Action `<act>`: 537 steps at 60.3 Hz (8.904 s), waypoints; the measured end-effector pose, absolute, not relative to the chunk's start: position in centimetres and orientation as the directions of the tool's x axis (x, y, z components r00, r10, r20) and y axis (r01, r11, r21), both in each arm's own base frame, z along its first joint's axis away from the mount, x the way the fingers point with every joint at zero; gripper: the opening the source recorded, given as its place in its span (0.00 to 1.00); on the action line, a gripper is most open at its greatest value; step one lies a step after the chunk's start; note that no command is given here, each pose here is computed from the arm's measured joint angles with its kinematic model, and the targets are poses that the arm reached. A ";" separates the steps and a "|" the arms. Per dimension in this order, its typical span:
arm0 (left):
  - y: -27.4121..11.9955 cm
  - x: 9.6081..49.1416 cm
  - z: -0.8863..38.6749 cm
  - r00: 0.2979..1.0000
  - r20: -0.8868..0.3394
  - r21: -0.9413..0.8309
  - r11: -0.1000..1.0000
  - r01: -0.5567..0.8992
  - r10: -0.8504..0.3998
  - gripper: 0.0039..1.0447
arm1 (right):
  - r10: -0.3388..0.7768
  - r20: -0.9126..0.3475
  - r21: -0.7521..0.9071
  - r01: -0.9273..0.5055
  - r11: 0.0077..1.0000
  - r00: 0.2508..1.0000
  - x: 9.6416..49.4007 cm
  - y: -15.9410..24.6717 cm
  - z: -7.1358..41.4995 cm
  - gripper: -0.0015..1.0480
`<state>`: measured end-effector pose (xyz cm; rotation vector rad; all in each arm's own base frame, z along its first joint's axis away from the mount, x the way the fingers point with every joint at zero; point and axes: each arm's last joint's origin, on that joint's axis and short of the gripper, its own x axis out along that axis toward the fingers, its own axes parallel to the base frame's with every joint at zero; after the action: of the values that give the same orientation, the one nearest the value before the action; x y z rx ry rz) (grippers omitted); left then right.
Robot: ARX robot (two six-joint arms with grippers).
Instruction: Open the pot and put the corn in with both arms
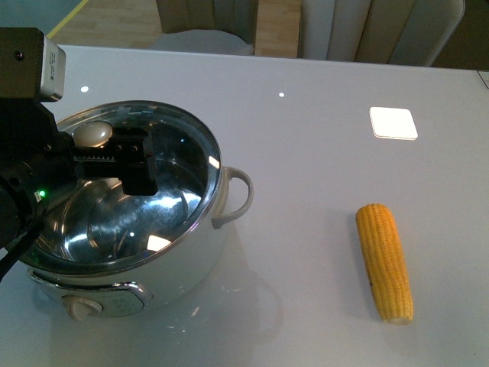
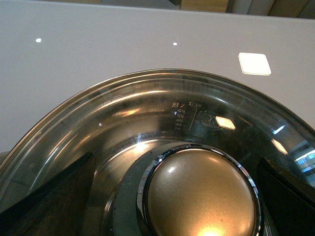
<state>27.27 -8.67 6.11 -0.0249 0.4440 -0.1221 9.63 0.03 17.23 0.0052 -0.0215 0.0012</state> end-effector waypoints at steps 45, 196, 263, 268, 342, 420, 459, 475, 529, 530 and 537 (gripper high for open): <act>-6.9 28.0 11.5 0.944 -0.324 -0.051 0.997 0.052 -0.066 0.43 | 0.001 0.022 0.005 -0.001 1.000 1.000 9.6 0.0 17.2 0.92; 15.5 28.9 -5.8 0.828 -0.434 -0.025 0.914 -0.405 0.355 0.70 | 0.001 0.021 0.005 -0.001 1.000 1.000 9.6 0.0 17.2 0.92; 4.5 21.7 17.7 0.965 -0.049 -0.255 0.930 -0.263 0.259 0.94 | 0.001 0.022 0.005 -0.001 1.000 1.000 9.6 0.0 17.2 0.92; 4.0 19.8 17.5 0.961 -0.059 -0.284 0.918 -0.276 0.270 0.94 | 0.001 0.022 0.005 -0.001 1.000 1.000 9.6 0.0 17.2 0.92; 0.0 11.5 17.1 1.000 0.013 -0.011 1.000 -0.003 0.003 0.03 | 0.001 0.022 0.005 -0.001 1.000 1.000 9.6 0.0 17.2 0.92; 0.0 9.7 16.8 1.000 0.008 -0.011 1.000 -0.003 0.003 0.93 | 0.001 0.021 0.005 -0.001 1.000 1.000 9.6 0.0 17.2 0.92; 0.0 9.7 16.7 1.000 0.008 -0.009 1.000 -0.003 0.003 0.94 | -0.106 -0.692 -0.048 0.102 0.994 0.714 20.5 5.4 13.9 0.92; 0.0 9.7 16.7 1.000 0.008 -0.009 1.000 -0.003 0.003 0.94 | -0.022 -0.819 -0.001 0.037 0.999 0.573 26.0 7.8 8.7 0.92; 0.0 9.7 16.7 1.000 0.008 -0.009 1.000 -0.003 0.003 0.94 | -0.070 -0.936 -0.099 -0.066 0.993 0.345 27.7 9.6 -1.5 0.59; 0.0 9.7 16.7 1.000 0.008 -0.009 1.000 -0.003 0.003 0.94 | -0.071 -0.936 -0.099 -0.065 0.993 0.345 27.7 9.6 -1.5 0.57; 0.0 9.7 16.7 1.000 0.008 -0.009 1.000 -0.003 0.003 0.94 | -0.054 -0.932 -0.078 -0.054 0.996 0.359 27.6 9.6 -0.7 0.41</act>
<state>9.72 0.02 16.75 -0.0086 -0.0078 0.0026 27.58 9.58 -0.74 -0.1007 1.2040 0.0000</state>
